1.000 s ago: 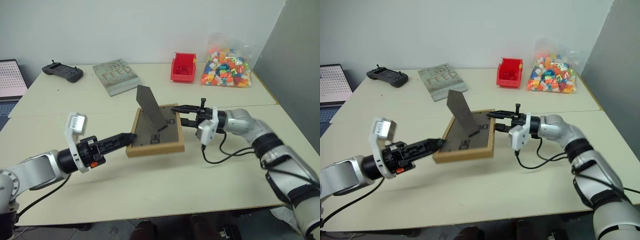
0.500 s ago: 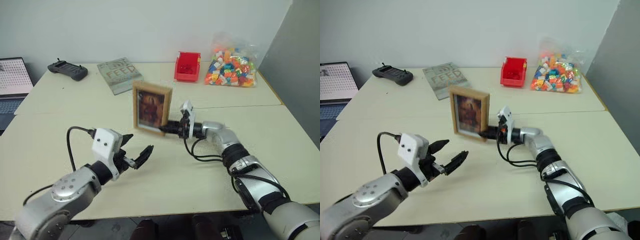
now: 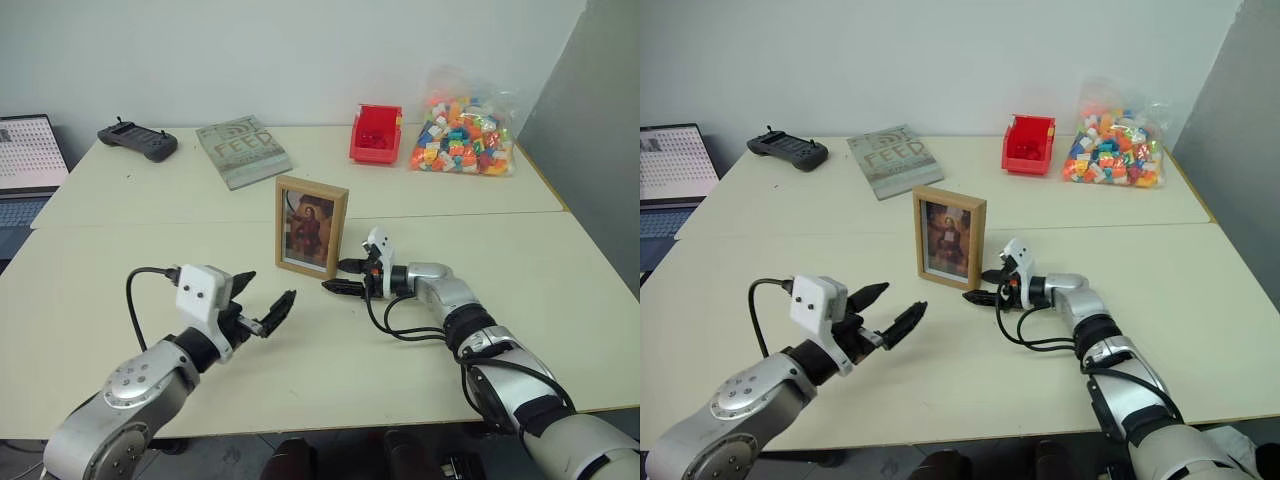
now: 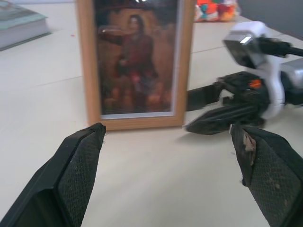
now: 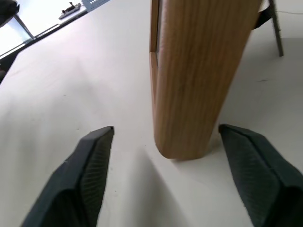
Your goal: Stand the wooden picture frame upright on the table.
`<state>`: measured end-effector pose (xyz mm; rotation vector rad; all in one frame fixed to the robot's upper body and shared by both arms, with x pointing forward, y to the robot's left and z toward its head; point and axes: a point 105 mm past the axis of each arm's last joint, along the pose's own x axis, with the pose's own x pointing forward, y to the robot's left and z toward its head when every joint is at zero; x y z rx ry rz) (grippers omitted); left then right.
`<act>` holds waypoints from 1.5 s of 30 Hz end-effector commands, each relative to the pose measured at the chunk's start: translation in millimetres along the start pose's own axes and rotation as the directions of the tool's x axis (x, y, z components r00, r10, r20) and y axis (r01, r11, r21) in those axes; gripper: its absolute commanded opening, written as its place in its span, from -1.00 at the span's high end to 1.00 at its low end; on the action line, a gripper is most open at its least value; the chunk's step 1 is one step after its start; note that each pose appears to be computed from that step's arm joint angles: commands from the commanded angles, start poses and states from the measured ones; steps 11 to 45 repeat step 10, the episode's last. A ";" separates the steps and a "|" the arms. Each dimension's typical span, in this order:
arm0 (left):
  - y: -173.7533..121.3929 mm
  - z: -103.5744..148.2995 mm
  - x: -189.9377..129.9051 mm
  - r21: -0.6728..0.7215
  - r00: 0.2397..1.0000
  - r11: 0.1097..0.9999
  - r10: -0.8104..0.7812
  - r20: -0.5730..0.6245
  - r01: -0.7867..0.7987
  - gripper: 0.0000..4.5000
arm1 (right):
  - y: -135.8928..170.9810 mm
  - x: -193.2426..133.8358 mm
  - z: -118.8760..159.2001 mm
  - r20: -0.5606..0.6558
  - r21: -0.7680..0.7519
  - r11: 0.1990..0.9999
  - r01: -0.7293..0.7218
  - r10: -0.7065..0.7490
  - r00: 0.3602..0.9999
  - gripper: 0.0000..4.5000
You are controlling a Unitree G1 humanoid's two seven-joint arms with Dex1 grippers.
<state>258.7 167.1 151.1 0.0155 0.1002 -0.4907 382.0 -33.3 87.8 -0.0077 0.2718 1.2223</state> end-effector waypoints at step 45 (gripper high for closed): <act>57.8 41.7 -15.7 0.088 0.989 0.989 -0.112 -0.093 0.120 -1.00 | 35.3 -101.2 72.3 -0.040 -0.231 0.973 -0.022 0.013 0.999 -0.98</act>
